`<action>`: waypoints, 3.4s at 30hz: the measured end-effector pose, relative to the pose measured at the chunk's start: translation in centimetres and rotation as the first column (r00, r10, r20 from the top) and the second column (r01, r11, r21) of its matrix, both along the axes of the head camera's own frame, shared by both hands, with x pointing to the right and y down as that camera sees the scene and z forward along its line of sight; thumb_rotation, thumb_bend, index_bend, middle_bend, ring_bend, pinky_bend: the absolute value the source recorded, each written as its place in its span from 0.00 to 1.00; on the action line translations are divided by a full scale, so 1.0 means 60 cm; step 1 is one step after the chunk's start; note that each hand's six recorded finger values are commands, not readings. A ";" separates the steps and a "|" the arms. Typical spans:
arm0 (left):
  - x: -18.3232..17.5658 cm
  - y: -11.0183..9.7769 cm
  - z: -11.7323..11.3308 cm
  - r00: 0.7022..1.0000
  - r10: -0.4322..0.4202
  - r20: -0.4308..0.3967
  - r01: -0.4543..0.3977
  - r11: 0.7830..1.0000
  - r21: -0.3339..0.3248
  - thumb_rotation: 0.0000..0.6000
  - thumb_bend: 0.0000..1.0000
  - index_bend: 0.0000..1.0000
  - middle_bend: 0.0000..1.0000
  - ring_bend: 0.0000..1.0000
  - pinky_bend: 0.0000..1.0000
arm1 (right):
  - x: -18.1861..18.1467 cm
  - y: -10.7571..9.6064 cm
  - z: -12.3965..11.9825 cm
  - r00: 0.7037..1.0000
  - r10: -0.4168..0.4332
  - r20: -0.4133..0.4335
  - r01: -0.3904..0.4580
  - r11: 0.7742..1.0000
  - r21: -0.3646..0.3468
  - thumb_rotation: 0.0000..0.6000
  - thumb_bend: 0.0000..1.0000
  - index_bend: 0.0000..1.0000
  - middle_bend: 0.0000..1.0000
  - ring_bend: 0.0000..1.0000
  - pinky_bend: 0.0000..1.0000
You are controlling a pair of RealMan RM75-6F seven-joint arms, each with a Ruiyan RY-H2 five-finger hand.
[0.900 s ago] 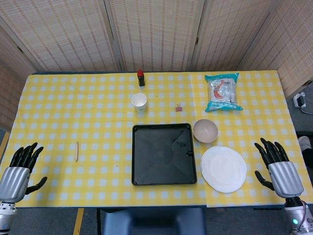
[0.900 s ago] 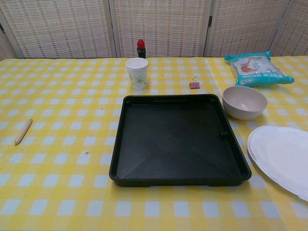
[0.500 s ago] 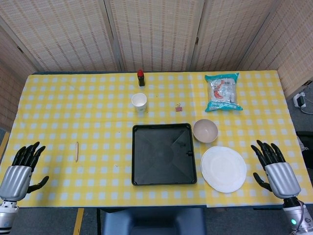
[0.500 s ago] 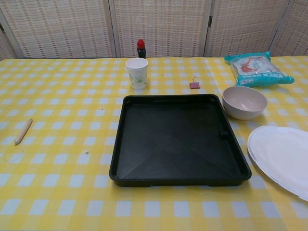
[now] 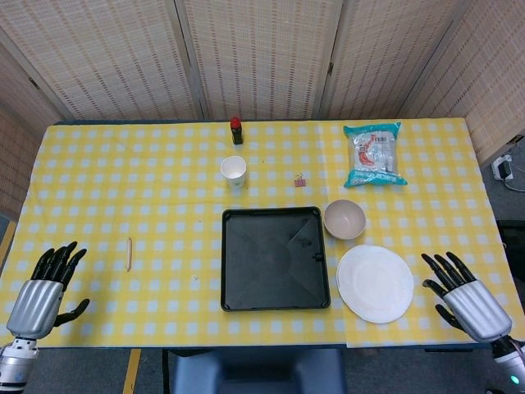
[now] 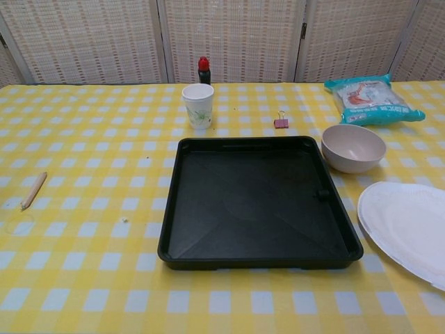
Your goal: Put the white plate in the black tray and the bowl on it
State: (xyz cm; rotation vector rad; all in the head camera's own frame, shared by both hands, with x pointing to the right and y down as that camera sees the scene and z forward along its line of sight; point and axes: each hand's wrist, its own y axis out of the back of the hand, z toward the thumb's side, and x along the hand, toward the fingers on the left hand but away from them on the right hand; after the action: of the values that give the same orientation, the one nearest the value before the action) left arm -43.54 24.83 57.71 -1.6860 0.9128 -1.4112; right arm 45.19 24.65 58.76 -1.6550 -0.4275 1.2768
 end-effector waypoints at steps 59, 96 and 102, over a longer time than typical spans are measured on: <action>0.000 0.007 0.034 0.998 0.003 0.060 0.000 0.999 -0.049 1.00 0.28 0.00 0.00 0.00 0.00 | 0.010 0.005 0.175 0.998 -0.046 -0.048 0.047 0.999 0.017 1.00 0.37 0.39 0.00 0.00 0.00; -0.004 0.007 0.023 0.998 -0.008 0.058 0.010 0.999 -0.042 1.00 0.28 0.00 0.00 0.00 0.00 | -0.046 -0.010 0.212 0.993 -0.116 -0.017 0.116 0.993 -0.001 1.00 0.49 0.63 0.07 0.08 0.00; -0.005 0.006 0.018 0.998 -0.008 0.058 0.009 1.000 -0.030 1.00 0.28 0.00 0.00 0.00 0.00 | -0.053 -0.013 0.209 0.993 -0.118 0.003 0.118 0.993 0.013 1.00 0.52 0.65 0.08 0.09 0.00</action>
State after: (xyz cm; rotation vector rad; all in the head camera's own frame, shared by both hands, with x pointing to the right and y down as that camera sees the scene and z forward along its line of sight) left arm -43.86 25.21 58.79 -1.6560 0.8716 -1.4785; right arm 41.99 23.87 71.28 -1.6481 -0.3341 1.1809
